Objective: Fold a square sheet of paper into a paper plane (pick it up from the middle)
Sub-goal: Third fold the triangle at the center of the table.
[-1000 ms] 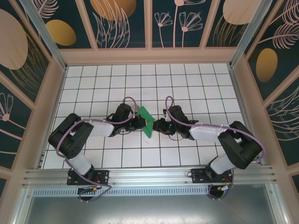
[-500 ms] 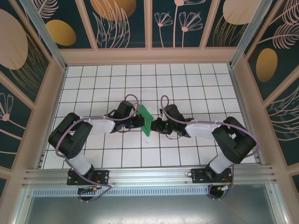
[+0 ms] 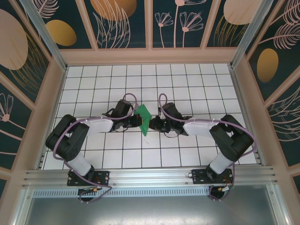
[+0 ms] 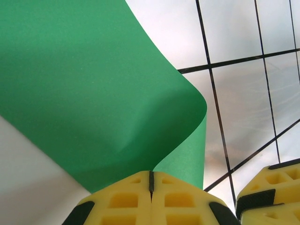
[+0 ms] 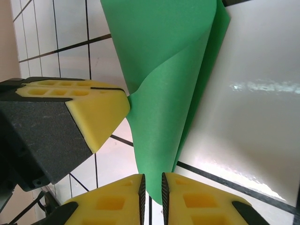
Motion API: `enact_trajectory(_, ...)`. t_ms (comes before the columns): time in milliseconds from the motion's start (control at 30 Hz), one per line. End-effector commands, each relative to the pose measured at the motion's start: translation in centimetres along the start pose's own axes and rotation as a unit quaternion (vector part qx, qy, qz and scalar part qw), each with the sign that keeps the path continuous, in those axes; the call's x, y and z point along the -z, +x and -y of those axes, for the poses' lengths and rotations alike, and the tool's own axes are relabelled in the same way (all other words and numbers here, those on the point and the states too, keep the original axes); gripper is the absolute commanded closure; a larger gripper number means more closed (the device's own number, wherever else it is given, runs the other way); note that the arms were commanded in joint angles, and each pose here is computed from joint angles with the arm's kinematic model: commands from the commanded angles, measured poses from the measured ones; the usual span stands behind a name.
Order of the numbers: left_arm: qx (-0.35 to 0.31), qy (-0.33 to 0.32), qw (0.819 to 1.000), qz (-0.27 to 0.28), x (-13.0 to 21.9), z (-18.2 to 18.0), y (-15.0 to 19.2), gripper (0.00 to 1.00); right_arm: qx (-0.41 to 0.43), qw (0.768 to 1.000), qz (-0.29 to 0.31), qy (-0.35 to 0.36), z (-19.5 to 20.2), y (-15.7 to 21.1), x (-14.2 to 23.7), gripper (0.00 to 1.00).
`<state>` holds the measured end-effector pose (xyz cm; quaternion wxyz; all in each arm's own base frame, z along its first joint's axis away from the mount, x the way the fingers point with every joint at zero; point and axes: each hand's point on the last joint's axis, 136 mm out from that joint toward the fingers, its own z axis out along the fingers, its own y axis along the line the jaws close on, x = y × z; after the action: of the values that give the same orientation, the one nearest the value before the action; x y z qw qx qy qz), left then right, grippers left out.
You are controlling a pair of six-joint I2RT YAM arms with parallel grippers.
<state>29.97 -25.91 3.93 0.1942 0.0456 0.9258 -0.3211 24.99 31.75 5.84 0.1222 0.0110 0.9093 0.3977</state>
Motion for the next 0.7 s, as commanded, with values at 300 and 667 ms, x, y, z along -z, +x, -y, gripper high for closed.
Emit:
enact_trajectory(300, -0.036, -0.033, 0.999, -0.002, -0.2, -1.1, -0.9, 0.99, 0.012, 1.0, -0.005, 0.007, -0.5, -0.6, -1.3, 0.79)
enact_trajectory(667, -0.049, -0.044, 0.998, -0.004, -0.5, -2.1, -1.1, 1.0, -0.01, 0.999, 0.027, 0.035, 0.5, -2.6, -1.6, 0.71)
